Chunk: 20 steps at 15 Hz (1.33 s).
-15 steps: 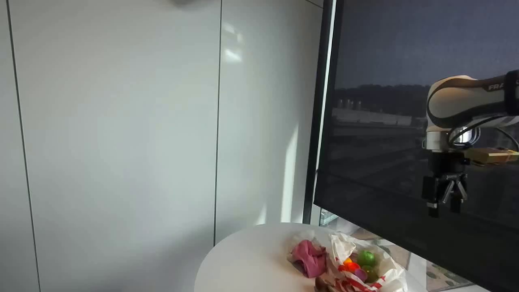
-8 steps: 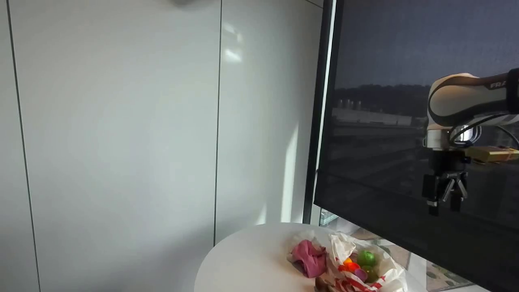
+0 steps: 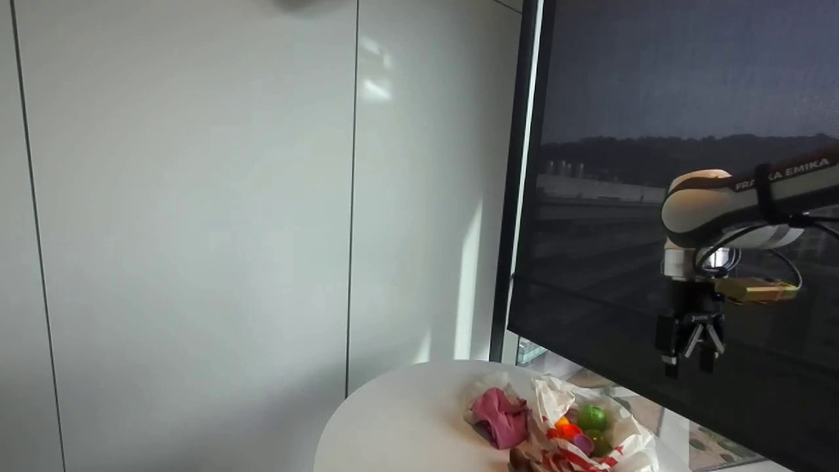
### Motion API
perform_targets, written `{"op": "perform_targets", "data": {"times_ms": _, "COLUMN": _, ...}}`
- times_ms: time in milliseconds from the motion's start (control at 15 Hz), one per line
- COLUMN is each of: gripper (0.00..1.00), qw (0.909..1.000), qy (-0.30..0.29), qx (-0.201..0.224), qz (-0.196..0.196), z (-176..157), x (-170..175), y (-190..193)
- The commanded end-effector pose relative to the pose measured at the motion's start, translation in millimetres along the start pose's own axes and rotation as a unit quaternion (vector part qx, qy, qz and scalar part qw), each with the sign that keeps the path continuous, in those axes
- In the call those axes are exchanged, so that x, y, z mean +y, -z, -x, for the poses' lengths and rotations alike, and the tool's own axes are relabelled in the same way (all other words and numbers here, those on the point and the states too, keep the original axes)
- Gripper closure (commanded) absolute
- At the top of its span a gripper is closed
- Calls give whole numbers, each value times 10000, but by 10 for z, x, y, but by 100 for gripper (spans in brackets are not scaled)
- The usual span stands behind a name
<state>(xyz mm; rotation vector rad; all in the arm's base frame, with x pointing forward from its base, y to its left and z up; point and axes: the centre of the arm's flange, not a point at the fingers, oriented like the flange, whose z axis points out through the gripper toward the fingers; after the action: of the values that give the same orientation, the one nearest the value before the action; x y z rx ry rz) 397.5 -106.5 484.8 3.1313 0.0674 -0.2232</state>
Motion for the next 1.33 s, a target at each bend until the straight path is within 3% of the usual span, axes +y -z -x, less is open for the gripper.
{"op": "perform_targets", "data": {"times_ms": 0, "gripper": 0, "qw": 9996, "qy": -170, "qx": 179, "qz": -108, "z": -693, "x": 135, "y": -699}}
{"op": "perform_targets", "data": {"times_ms": 200, "gripper": 0, "qw": 9990, "qy": -315, "qx": 299, "qz": -118, "z": -1097, "x": 179, "y": -1382}}
{"op": "perform_targets", "data": {"times_ms": 400, "gripper": 0, "qw": 9976, "qy": -402, "qx": 509, "qz": 245, "z": -1438, "x": 195, "y": -1890}}
{"op": "perform_targets", "data": {"times_ms": 733, "gripper": 0, "qw": 9921, "qy": -711, "qx": 886, "qz": 529, "z": -2021, "x": 256, "y": -2176}}
{"op": "perform_targets", "data": {"times_ms": 1267, "gripper": 0, "qw": 9822, "qy": -1383, "qx": 1015, "qz": 771, "z": -2685, "x": 847, "y": -2406}}
